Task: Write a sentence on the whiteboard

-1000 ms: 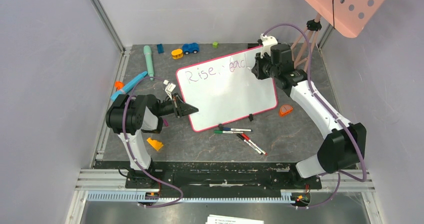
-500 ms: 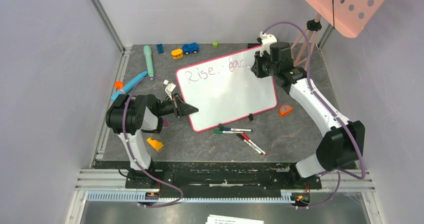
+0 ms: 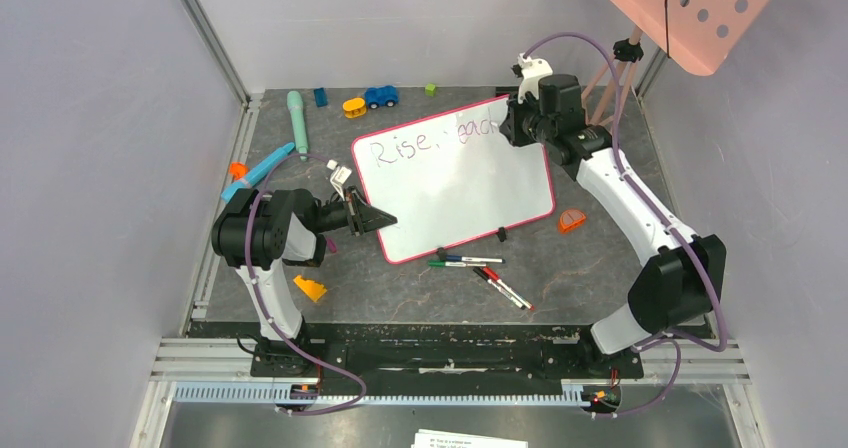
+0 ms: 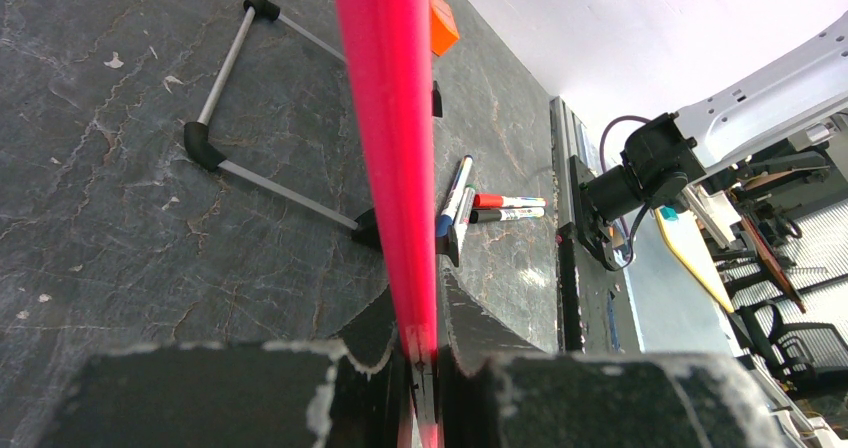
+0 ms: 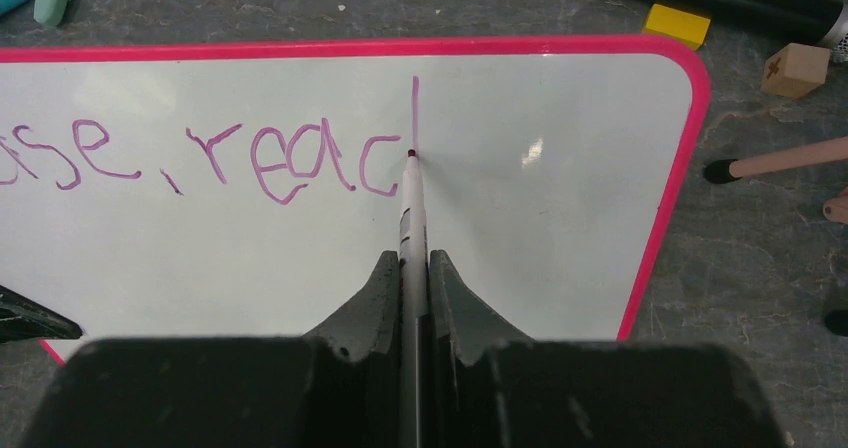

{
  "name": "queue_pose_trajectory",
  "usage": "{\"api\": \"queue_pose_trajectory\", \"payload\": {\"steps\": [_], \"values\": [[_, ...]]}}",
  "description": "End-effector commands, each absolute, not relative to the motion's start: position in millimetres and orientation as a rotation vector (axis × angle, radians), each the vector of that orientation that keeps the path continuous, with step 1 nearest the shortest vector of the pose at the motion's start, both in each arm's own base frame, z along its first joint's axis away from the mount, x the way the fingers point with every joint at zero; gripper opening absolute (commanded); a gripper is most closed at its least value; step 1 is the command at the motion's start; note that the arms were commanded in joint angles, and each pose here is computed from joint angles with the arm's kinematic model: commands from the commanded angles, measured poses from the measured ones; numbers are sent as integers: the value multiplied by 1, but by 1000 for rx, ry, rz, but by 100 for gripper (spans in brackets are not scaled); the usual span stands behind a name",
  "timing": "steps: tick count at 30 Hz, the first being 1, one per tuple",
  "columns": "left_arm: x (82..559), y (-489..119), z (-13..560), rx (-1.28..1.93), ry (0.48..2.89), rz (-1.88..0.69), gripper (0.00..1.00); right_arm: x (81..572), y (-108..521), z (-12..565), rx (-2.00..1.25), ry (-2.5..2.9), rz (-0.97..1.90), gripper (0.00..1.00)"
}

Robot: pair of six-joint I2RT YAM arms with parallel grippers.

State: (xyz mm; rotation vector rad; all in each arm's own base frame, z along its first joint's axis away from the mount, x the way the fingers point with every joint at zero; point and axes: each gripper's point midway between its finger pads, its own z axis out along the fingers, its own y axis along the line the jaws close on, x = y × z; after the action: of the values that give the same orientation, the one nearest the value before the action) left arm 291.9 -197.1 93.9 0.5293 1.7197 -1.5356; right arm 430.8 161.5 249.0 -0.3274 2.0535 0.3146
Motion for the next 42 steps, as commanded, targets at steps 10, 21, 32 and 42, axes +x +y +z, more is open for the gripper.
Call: {"api": "queue_pose_trajectory", "payload": {"steps": [10,21,32,42], "values": [[275,-204,95,721,1626,-1515,3,448,146,261,-280,2022,238,0],[275,-203,94,719,1628,-1515,3,441,137,255,-255,2041,220,0],[275,-204,94,721,1627,-1514,3,426,134,241,-258,2072,236,0],[275,-203,95,722,1625,-1512,3,414,134,232,-244,2093,260,0]]}}
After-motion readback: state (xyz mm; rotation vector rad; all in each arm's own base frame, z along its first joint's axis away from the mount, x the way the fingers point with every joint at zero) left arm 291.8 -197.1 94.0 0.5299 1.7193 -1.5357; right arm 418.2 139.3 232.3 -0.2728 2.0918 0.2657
